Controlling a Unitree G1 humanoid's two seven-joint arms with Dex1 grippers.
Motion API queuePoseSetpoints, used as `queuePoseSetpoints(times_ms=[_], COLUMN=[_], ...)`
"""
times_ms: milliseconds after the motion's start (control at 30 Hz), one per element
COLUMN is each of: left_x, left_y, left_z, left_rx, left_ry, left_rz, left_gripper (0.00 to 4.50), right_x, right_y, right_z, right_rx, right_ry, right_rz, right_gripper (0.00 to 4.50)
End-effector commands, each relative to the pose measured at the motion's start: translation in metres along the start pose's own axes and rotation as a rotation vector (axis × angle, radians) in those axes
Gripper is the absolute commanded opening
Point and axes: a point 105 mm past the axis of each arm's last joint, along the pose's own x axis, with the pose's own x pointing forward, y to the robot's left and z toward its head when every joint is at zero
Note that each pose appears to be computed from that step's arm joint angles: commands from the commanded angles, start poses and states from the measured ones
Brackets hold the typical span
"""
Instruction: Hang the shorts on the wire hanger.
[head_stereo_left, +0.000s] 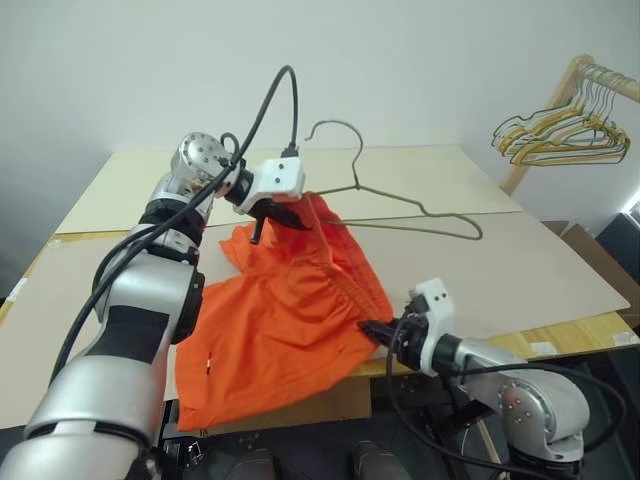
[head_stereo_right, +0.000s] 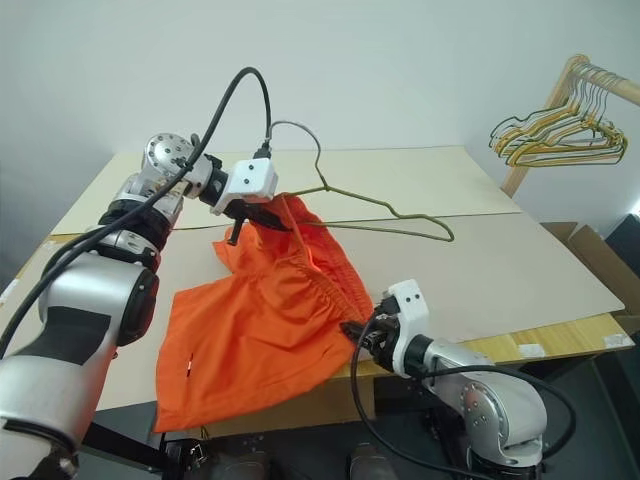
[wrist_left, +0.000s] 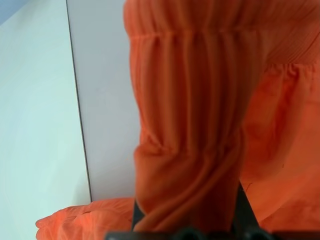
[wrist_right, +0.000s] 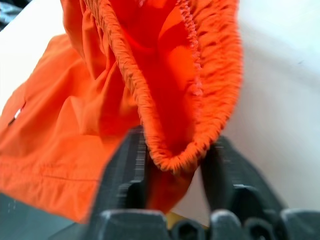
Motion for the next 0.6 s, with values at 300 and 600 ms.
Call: queuePoseSetpoints(times_ms=[300, 600], left_x=[-0.022, -0.030], left_y=[-0.007, -0.039], left_z=[-0.004, -0.046], left_rx=[0.050, 0.046], left_ry=[-0.033, 0.109], left_rz=[-0.005, -0.110], left_gripper=[0.00, 0.00], right_x=[-0.040, -0.083], right_y=[-0.025, -0.055], right_z=[0.028, 0.042], right_rx=[-0.144, -0.282], right_ry=[-0.035, 0.098], right_rz=[-0.048, -0.086], right_gripper=[0.04, 0.04])
